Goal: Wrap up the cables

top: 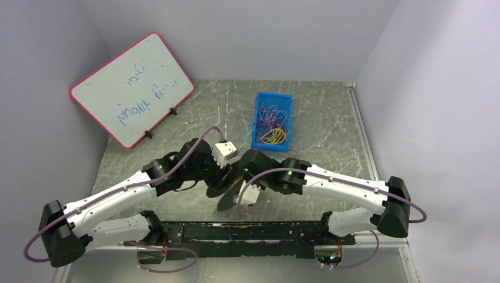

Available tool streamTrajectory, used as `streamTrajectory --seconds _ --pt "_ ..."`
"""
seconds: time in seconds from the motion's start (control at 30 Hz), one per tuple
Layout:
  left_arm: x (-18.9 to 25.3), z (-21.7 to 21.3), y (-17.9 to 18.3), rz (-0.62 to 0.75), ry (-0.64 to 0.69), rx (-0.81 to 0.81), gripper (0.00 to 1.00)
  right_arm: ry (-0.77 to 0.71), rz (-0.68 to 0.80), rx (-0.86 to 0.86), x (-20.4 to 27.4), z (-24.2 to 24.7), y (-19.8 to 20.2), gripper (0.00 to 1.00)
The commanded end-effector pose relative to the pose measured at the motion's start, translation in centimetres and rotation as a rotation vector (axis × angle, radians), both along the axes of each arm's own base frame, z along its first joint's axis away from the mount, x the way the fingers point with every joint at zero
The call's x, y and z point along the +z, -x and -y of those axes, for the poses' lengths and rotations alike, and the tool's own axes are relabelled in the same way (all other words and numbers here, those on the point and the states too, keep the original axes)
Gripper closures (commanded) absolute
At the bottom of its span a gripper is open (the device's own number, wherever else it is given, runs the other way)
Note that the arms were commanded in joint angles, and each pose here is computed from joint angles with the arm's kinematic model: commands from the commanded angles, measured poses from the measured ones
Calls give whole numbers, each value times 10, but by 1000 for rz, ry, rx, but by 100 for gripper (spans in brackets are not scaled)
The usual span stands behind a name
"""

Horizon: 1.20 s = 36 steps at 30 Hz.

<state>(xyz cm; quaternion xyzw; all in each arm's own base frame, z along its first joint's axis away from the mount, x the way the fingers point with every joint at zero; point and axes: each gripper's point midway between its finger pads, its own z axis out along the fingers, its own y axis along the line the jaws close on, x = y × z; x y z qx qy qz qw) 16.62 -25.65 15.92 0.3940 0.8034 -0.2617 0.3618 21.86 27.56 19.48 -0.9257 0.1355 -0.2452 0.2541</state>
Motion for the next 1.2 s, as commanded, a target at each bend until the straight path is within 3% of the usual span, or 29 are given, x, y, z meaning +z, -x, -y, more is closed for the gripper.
streamTrajectory --seconds 0.0,0.27,0.73,1.17 --pt "18 13 -2 6 64 -43 49 -2 43 22 9 -7 -1 100" --pt "13 14 -1 -33 60 -67 92 -9 54 40 11 -16 1 100" --pt "21 4 -13 29 70 -3 93 -148 -5 -70 2 -2 8 100" --pt "44 -15 -28 157 100 113 93 -571 -108 -304 12 7 10 84"
